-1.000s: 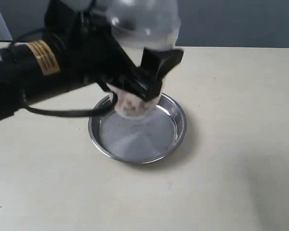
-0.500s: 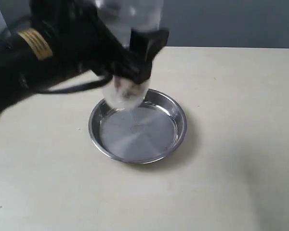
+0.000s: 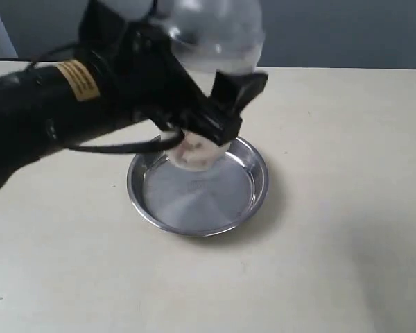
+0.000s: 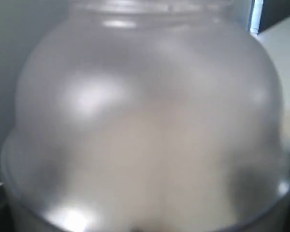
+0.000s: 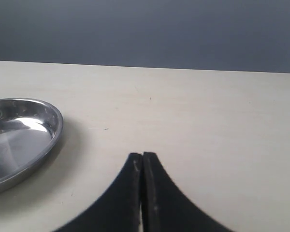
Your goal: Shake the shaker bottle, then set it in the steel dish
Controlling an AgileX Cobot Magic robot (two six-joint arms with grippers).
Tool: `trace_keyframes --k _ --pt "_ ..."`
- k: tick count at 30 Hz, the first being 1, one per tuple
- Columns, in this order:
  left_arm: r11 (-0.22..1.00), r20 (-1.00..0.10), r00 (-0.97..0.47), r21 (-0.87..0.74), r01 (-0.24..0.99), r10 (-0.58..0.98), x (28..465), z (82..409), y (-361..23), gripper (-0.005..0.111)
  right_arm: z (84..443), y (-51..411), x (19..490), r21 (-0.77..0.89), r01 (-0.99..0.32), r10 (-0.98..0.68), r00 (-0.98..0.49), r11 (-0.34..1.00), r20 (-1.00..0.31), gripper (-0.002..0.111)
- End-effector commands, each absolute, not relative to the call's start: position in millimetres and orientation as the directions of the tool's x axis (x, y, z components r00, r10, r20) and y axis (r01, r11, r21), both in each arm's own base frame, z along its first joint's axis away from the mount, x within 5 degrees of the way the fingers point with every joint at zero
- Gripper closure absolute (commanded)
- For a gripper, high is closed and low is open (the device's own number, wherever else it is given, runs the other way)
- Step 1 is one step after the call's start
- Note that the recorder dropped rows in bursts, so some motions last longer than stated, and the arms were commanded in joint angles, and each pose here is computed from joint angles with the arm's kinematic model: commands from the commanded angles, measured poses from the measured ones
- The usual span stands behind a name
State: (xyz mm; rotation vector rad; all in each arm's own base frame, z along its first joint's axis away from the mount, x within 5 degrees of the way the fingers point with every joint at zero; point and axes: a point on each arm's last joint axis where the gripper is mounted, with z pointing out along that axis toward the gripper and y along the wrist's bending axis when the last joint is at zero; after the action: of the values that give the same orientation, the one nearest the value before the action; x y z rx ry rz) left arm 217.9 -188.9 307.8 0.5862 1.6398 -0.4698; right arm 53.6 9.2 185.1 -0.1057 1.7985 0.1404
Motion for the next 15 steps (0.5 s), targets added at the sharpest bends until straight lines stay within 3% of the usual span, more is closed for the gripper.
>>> trace_keyframes --k 1,2,3,4,5,7,8,10,11,15 --pt "0.844 -0.950 -0.296 -0.075 0.531 0.102 232 272 -178 0.106 186 9 54 0.035 -0.151 0.001 -0.218 0.988 -0.976 0.109" --pt "0.833 -0.963 -0.252 -0.063 0.550 0.093 229 283 -181 0.106 186 9 54 0.035 -0.151 0.001 -0.218 0.988 -0.976 0.109" --pt "0.801 -0.995 -0.093 -0.027 0.598 0.036 215 322 -186 0.106 186 9 54 0.035 -0.151 0.001 -0.218 0.988 -0.976 0.109" --pt "0.786 -0.999 -0.025 0.014 0.619 0.037 209 333 -187 0.106 186 9 54 0.035 -0.151 0.001 -0.218 0.988 -0.976 0.109" --pt "0.795 -0.998 -0.021 0.029 0.606 0.053 209 330 -182 0.106 186 9 54 0.035 -0.151 0.001 -0.218 0.988 -0.976 0.109" --pt "0.870 -0.976 -0.219 -0.112 0.480 -0.004 229 285 -169 0.106 186 9 54 0.035 -0.151 0.001 -0.218 0.988 -0.976 0.109" --pt "0.859 -0.982 -0.169 -0.155 0.488 -0.081 226 294 -169 0.106 186 9 54 0.035 -0.151 0.001 -0.218 0.988 -0.976 0.109" --pt "0.767 -0.971 0.072 -0.133 0.628 -0.227 204 335 -173 0.106 186 9 54 0.035 -0.151 0.001 -0.218 0.988 -0.976 0.109" --pt "0.739 -0.958 0.117 -0.123 0.662 -0.264 198 345 -173 0.106 186 9 54 0.035 -0.151 0.001 -0.218 0.988 -0.976 0.109" --pt "0.805 -0.981 -0.195 -0.111 0.583 0.006 213 278 -177 0.106 186 9 54 0.035 -0.151 0.001 -0.218 0.988 -0.976 0.109"
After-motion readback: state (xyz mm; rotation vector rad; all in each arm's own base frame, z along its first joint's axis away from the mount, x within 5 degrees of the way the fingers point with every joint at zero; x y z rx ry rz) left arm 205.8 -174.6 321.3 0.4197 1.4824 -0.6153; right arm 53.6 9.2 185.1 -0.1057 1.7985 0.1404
